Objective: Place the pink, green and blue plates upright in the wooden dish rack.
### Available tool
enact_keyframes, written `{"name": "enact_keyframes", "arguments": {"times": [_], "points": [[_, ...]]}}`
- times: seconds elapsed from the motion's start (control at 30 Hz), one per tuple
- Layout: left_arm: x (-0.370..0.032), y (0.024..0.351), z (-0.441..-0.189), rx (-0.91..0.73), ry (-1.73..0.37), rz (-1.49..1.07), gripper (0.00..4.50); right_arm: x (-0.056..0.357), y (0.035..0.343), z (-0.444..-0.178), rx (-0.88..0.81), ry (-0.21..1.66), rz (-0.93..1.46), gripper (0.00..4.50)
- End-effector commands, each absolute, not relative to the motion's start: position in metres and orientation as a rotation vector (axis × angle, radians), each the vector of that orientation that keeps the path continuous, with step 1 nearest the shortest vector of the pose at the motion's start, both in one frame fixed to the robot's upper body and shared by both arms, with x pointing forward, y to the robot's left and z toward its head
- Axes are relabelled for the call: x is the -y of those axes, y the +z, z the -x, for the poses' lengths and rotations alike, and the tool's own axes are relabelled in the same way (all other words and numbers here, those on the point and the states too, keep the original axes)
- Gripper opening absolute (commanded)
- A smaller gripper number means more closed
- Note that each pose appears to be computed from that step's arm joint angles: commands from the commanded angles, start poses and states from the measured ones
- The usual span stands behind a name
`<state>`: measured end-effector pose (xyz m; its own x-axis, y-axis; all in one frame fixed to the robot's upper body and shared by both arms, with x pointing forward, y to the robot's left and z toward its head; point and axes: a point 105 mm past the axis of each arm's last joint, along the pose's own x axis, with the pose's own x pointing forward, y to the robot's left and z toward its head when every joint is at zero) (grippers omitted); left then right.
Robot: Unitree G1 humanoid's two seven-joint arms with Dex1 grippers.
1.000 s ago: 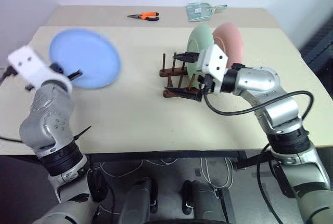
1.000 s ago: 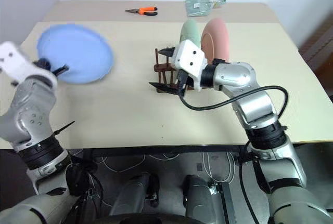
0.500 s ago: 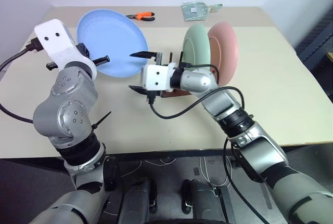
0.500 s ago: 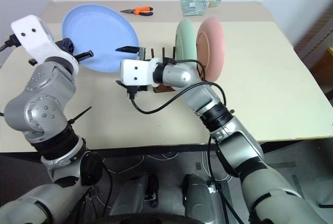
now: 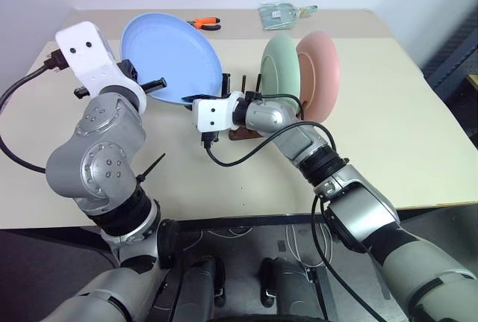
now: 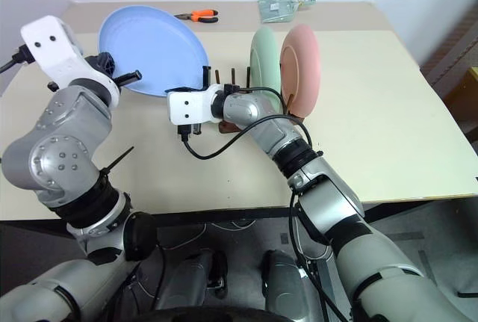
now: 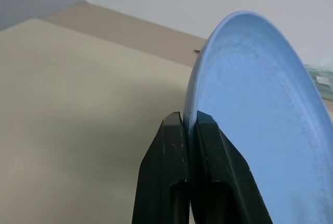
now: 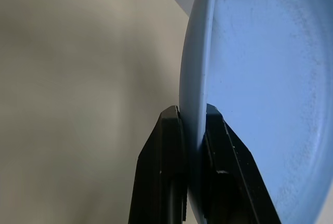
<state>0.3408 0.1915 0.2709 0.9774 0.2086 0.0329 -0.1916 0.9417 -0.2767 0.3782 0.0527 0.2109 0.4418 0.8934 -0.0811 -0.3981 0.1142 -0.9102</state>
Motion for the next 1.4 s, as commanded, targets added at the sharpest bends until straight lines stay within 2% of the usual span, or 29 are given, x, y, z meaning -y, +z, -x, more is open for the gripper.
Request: {"name": "enact_keyframes", "arguments": {"times": [0.03,0.07,0.17,0.3,0.4,0.5,0.57,0.63,0.7,0.8,0.93,1.4], "points": [[-0.191,0.3,-0.337,0.21,0.131,0.447,1.5,-0.042,0.246,-0.379,0.675,0.929,1.047,0.0],[-0.197,0.306,-0.336,0.243,0.139,0.491,2.01,-0.04,0.247,-0.38,0.675,0.925,1.048,0.0],[-0.249,0.337,-0.323,0.438,0.293,0.488,3.54,-0.029,0.253,-0.377,0.685,0.931,1.025,0.0],[-0.297,0.341,-0.313,0.492,0.451,0.292,3.54,-0.015,0.269,-0.364,0.721,0.965,0.94,0.0],[-0.304,0.308,-0.321,0.382,0.414,0.061,3.54,-0.004,0.293,-0.348,0.718,1.028,0.689,0.0],[-0.286,0.251,-0.332,0.189,0.262,-0.188,3.54,0.008,0.313,-0.331,0.638,1.121,0.359,0.0],[-0.258,0.211,-0.331,0.088,0.078,-0.296,3.54,0.017,0.328,-0.32,0.548,1.191,0.044,0.0],[-0.236,0.179,-0.326,0.021,-0.063,-0.321,3.54,0.023,0.339,-0.315,0.457,1.218,-0.221,0.0],[-0.223,0.163,-0.321,0.001,-0.145,-0.319,3.54,0.026,0.34,-0.317,0.379,1.193,-0.34,0.0],[-0.212,0.149,-0.317,-0.026,-0.211,-0.307,3.54,0.029,0.33,-0.323,0.276,1.125,-0.407,0.0],[-0.204,0.145,-0.316,-0.022,-0.246,-0.281,3.54,0.032,0.316,-0.328,0.203,1.042,-0.428,0.0],[-0.185,0.14,-0.316,-0.023,-0.305,-0.265,3.54,0.044,0.306,-0.329,0.191,0.906,-0.423,0.0]]}}
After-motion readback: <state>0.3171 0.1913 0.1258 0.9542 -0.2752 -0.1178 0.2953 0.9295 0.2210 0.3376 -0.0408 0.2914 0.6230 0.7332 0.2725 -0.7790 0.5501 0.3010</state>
